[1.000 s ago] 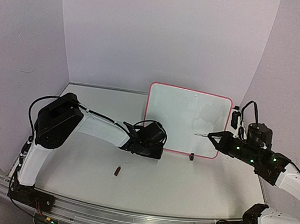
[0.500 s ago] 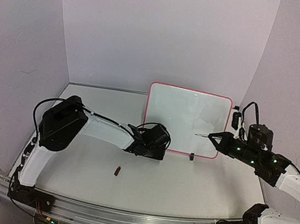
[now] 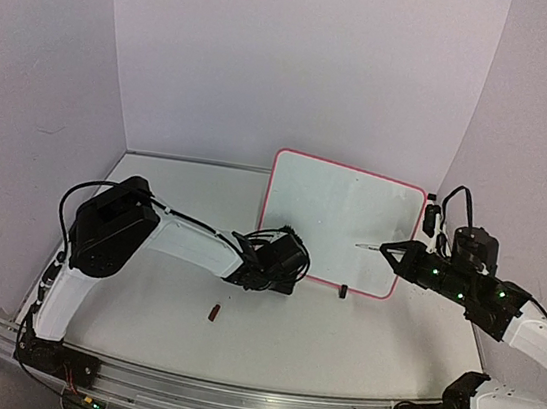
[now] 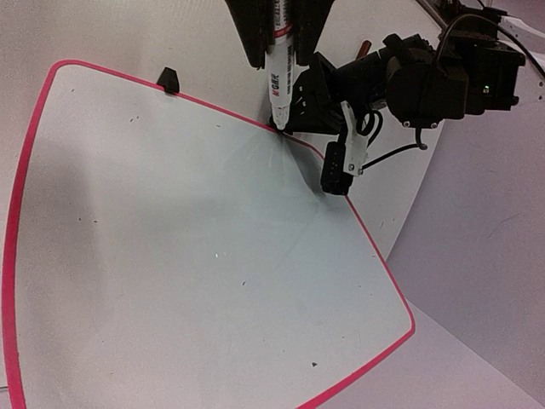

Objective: Write a sentence on the whiteboard
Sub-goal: Move the whiteboard stand to the center of the board.

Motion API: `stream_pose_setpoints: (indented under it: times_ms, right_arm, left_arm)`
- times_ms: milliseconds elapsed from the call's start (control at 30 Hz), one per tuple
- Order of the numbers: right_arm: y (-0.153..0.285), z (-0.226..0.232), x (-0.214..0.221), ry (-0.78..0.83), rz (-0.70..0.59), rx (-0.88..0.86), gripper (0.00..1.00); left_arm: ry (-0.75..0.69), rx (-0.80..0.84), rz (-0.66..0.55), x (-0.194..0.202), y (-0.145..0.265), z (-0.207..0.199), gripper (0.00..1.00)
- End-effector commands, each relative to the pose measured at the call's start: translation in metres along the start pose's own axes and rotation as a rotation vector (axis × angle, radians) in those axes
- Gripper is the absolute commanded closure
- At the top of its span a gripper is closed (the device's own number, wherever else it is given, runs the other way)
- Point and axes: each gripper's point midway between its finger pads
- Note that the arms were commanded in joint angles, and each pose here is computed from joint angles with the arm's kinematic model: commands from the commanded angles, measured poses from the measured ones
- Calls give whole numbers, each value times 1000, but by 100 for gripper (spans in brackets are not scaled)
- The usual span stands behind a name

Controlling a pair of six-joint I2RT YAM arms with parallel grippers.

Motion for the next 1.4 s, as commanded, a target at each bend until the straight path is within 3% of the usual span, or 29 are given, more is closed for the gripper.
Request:
stream_pose_setpoints:
  times_ms: [0,400,667,933,1167,1367]
  right_arm:
    - [0,2,-7,-7,-35,-7,99]
    - [4,16,-12,5,-54,-84,98]
    - [4,31,-14,23,-42,-156,98]
    - [5,27,-12,14,-47,-141,98]
    - [5,27,-13,17,-48,-138,98]
    - [3,29,-14,22,-44,-145,97]
  left_arm:
    - [39,-66,-79,-22,25,19,100]
    - [218,-240,-129,-17,62,85,100]
    - [365,-244,-39,1,67,87,100]
    - [421,-224,4,15,74,75,99]
    - [421,-199,14,14,80,71,76]
    - [390,-154,29,8,89,61,48]
Point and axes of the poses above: each gripper's point midway between its finger pads, its own y axis back along the fingers, its own z axis along the line the jaws close on, x = y × z, and after that the axes turned 11 degrees about y, right-handed
